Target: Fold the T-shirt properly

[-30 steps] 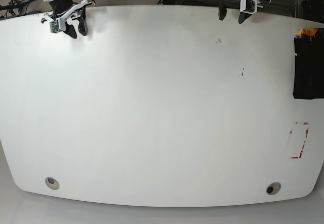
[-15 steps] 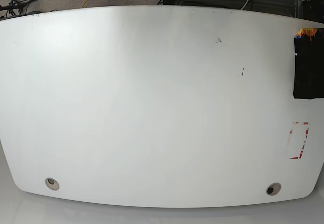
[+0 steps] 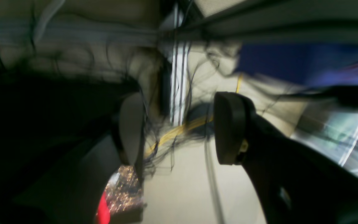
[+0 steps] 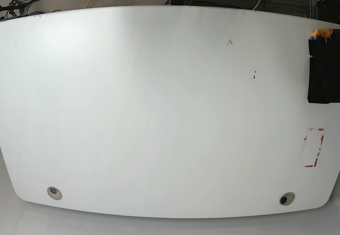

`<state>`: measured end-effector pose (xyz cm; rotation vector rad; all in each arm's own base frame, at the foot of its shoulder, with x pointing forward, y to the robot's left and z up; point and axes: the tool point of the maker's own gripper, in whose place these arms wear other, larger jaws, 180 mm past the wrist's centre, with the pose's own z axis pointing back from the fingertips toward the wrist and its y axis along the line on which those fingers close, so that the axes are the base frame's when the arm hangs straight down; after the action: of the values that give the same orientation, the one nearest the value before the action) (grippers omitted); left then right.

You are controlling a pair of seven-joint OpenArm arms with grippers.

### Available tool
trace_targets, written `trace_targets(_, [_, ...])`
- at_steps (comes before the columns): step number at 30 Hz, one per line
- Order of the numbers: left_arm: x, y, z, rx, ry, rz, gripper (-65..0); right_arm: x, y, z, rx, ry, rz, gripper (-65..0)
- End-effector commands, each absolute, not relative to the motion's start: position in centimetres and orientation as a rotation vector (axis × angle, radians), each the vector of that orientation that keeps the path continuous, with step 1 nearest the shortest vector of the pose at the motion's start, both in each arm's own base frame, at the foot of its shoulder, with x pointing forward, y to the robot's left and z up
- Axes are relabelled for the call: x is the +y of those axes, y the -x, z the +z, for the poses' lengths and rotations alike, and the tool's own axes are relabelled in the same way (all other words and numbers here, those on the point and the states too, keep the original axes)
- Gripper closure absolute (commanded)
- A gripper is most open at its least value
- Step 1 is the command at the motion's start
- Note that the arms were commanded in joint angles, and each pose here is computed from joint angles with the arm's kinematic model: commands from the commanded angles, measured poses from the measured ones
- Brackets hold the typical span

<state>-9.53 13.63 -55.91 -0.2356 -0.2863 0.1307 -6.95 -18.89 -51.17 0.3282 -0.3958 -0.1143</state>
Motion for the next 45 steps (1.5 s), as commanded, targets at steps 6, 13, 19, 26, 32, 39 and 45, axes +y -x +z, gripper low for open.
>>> trace_targets(6, [14.7, 10.2, -60.3, -0.176, 0.202, 0.183, -33.5, -18.2, 7.3, -56.1, -0.286, -0.352, -0.12, -20.1])
trace_targets(13, [15.1, 7.7, -63.4, -0.103, 0.216, 0.159, -33.2, -18.2, 5.4, -60.1, -0.215, -0.306, -0.127, -20.1])
trace_targets(19, [17.3, 5.7, -65.1, -0.052, 0.119, 0.185, -33.2, -18.3, 3.7, -62.4, -0.16, -0.254, -0.1, -20.3])
trace_targets(26, [18.4, 3.7, -65.9, -0.018, 0.02, 0.099, -33.2, -18.3, 1.4, -63.7, -0.14, -0.211, -0.044, -20.6])
trace_targets(32, [19.1, 3.3, -66.0, -0.003, -0.028, 0.095, -33.2, -18.6, 0.6, -64.3, -0.121, -0.17, -0.016, -20.6])
trace_targets(39, [19.0, 2.7, -66.1, -0.014, -0.027, 0.094, -33.3, -18.3, 0.3, -64.5, -0.111, -0.177, -0.024, -20.8])
trace_targets(45, [17.3, 2.8, -66.2, -0.011, -0.001, 0.097, -33.3, -18.2, 0.2, -64.5, -0.114, -0.181, -0.023, -20.8])
